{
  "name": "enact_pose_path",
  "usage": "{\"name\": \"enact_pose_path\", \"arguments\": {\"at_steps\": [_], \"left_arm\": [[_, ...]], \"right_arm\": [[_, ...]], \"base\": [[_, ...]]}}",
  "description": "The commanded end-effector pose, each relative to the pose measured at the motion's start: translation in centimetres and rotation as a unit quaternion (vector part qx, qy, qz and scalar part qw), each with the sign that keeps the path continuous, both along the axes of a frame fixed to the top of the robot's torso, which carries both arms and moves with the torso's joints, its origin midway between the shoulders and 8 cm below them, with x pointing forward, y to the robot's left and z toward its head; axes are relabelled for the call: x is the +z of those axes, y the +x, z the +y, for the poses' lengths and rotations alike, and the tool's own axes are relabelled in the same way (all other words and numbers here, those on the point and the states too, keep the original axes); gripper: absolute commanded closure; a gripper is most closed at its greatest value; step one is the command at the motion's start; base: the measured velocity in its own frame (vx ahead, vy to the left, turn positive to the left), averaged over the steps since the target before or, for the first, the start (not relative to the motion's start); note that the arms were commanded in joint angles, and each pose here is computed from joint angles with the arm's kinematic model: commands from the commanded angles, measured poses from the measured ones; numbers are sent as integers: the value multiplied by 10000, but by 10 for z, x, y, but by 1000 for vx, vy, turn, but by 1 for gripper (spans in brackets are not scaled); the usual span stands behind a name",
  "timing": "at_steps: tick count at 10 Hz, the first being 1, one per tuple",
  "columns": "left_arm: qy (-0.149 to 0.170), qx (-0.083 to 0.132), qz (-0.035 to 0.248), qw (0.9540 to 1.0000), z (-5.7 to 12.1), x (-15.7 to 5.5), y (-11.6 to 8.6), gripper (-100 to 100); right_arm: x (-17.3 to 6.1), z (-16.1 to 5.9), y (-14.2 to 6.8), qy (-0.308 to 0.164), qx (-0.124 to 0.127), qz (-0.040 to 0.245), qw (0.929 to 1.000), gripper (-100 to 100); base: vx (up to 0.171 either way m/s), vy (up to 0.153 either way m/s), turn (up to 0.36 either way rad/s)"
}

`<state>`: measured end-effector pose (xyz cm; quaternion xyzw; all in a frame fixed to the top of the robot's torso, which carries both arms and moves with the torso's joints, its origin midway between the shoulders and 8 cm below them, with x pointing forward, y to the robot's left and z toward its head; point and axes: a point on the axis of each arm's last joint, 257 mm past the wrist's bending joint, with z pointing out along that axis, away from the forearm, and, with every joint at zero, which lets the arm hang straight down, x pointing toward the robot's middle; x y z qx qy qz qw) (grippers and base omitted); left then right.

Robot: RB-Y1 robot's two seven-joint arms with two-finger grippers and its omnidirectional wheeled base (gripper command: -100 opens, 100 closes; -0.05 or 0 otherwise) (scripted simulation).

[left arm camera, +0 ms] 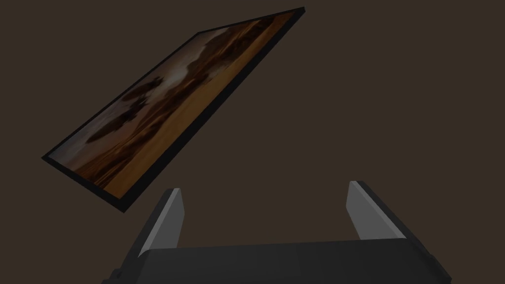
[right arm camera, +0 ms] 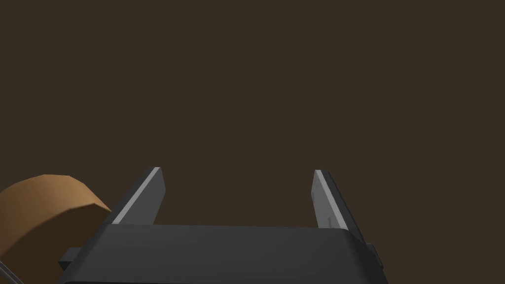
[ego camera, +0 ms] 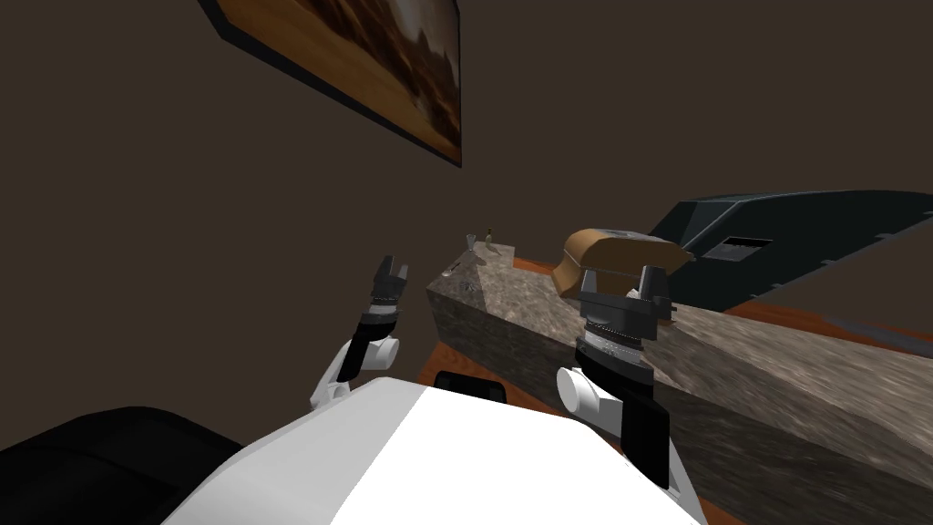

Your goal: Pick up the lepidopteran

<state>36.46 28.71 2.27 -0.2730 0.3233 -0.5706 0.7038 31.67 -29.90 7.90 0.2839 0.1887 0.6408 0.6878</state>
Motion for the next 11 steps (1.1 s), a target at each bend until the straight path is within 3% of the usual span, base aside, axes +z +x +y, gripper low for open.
{"name": "enact_pose_path", "arguments": {"at_steps": [1, 11], "left_arm": [[72, 15, 176, 9998, 3, -4, 11, -100], [89, 235, 1113, 9935, 22, -32, 64, -100]], "right_arm": [[0, 0, 0, 0, 0, 0, 10000, 0], [0, 0, 0, 0, 0, 0, 10000, 0]], "base": [[-12, -27, -93], [-8, -17, -55]]}}
